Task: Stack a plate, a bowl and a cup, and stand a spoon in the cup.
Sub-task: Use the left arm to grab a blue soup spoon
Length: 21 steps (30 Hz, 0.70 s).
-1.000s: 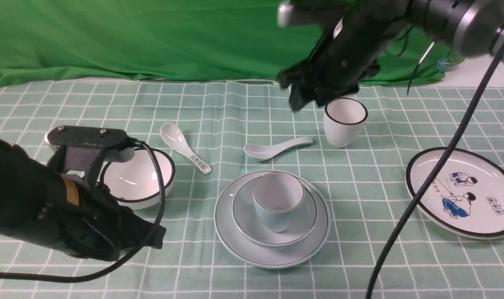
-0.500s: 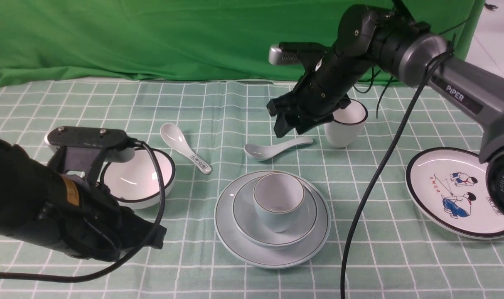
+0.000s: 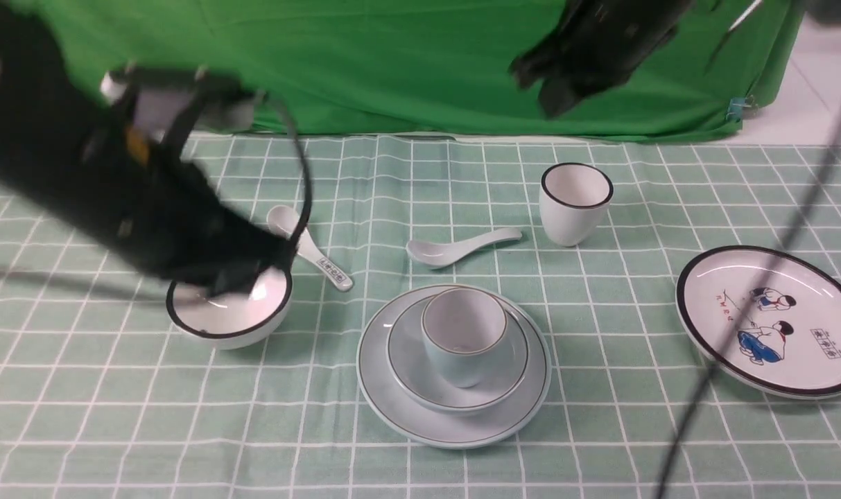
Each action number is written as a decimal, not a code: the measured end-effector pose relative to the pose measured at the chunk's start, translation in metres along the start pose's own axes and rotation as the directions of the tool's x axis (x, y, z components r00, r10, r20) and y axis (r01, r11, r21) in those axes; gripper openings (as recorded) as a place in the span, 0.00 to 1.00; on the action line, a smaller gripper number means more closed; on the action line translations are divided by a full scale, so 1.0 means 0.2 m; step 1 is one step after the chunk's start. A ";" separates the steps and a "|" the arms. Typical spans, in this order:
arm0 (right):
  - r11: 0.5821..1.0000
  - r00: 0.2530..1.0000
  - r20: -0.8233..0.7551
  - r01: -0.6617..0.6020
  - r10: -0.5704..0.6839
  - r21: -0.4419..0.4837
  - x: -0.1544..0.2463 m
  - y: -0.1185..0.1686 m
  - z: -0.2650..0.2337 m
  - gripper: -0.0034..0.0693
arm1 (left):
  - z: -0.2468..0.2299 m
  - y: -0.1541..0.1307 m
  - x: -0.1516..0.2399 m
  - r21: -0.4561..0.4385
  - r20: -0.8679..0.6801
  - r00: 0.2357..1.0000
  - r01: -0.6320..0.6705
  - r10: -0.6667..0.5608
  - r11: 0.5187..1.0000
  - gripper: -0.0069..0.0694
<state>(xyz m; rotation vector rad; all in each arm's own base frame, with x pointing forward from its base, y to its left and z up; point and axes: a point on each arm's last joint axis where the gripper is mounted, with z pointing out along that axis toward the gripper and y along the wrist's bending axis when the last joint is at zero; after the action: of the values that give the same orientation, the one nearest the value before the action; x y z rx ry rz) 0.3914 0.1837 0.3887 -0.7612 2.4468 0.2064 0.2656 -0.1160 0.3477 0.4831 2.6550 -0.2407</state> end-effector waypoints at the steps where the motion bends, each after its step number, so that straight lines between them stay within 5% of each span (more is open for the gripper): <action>1: 1.000 1.000 0.028 0.006 -0.006 0.009 0.02 0.01 -0.12 0.09 | 0.00 -0.01 -0.09 0.016 0.014 0.999 -0.033 0.033 0.999 0.10; 8: 0.998 1.000 0.010 0.010 -0.010 0.066 0.31 0.04 -0.48 0.08 | 0.15 -0.07 -0.52 0.126 0.076 0.981 -0.189 0.180 0.974 0.10; 12: 0.992 0.998 -0.013 -0.055 0.056 0.111 0.57 -0.01 -0.63 0.08 | 0.42 -0.13 -0.77 0.159 0.124 0.947 -0.314 0.296 0.936 0.10; 21: 0.965 0.984 0.000 -0.176 0.180 0.196 0.86 -0.08 -0.76 0.08 | 0.87 -0.33 -0.84 0.174 0.151 0.888 -0.457 0.435 0.872 0.10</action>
<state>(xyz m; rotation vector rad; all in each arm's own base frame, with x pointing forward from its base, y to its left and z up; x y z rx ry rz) 0.2115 0.0422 0.4193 -0.4601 2.5072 0.0255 0.4502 -0.2680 0.2722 1.1007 2.3397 -0.3850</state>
